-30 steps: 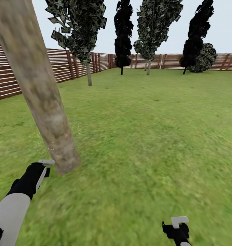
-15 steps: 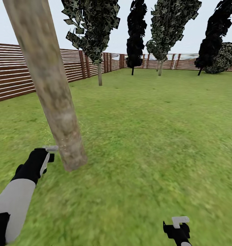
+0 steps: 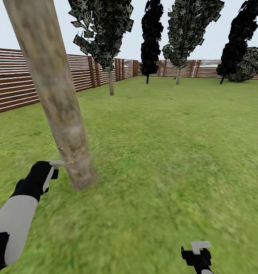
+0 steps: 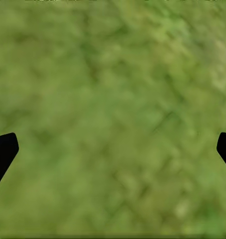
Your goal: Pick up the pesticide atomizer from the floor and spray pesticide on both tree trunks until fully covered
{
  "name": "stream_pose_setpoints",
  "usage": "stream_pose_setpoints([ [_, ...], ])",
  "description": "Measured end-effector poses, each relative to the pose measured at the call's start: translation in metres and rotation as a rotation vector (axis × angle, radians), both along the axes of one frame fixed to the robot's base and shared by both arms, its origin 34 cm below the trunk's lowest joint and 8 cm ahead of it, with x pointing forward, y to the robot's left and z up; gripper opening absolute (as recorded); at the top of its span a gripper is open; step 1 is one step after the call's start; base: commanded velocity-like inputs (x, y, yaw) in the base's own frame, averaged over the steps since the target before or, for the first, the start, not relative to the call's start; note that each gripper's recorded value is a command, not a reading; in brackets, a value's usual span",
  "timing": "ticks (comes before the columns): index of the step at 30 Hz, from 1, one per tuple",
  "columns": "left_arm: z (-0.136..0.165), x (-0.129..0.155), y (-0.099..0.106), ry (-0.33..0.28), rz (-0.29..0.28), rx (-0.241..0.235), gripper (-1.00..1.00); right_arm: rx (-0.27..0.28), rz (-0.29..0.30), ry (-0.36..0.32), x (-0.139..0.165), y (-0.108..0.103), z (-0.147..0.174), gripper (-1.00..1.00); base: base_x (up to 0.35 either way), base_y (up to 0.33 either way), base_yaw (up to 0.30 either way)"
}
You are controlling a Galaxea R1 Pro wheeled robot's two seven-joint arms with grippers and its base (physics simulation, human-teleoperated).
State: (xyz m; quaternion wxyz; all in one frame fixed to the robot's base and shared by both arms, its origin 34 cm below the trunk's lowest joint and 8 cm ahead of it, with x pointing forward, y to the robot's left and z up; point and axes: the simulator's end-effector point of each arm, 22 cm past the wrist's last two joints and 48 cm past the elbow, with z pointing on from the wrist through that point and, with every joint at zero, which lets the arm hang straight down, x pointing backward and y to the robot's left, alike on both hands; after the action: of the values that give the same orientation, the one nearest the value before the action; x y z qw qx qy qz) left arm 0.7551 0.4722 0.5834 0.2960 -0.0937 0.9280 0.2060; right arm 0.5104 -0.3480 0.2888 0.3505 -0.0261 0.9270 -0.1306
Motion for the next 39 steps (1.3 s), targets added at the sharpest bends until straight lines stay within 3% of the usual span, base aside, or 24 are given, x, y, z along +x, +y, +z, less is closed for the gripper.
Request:
stream_pose_setpoints([
  [5,0.014,0.003,0.011,-0.017,0.014,0.013,-1.00,0.000,0.000,0.000,0.000,0.000,0.000,1.00,0.114,0.023,0.000],
  [7,0.055,0.025,0.018,-0.079,0.020,0.026,-1.00,0.000,0.000,-0.001,0.000,0.000,0.000,1.00,0.002,0.000,0.000],
  [9,0.062,0.027,0.021,-0.080,0.027,0.021,-1.00,-0.001,-0.001,0.000,0.000,-0.001,0.000,1.00,0.000,0.000,0.000],
  [24,0.046,0.016,0.025,-0.051,0.033,0.027,-1.00,0.000,0.000,0.000,0.000,0.000,0.000,1.00,0.000,-0.223,0.000],
  [27,0.020,-0.015,0.057,0.010,0.073,0.065,-1.00,0.001,0.001,0.000,0.000,0.001,0.000,1.00,0.133,-0.238,0.056],
  [29,0.007,-0.027,0.064,0.032,0.081,0.066,-1.00,0.003,0.001,0.000,0.000,0.002,0.000,1.00,0.240,-0.179,0.215],
  [39,-0.009,-0.034,0.056,0.056,0.070,0.050,-1.00,0.005,0.002,0.000,0.000,0.004,0.000,1.00,0.178,-0.193,0.176],
])
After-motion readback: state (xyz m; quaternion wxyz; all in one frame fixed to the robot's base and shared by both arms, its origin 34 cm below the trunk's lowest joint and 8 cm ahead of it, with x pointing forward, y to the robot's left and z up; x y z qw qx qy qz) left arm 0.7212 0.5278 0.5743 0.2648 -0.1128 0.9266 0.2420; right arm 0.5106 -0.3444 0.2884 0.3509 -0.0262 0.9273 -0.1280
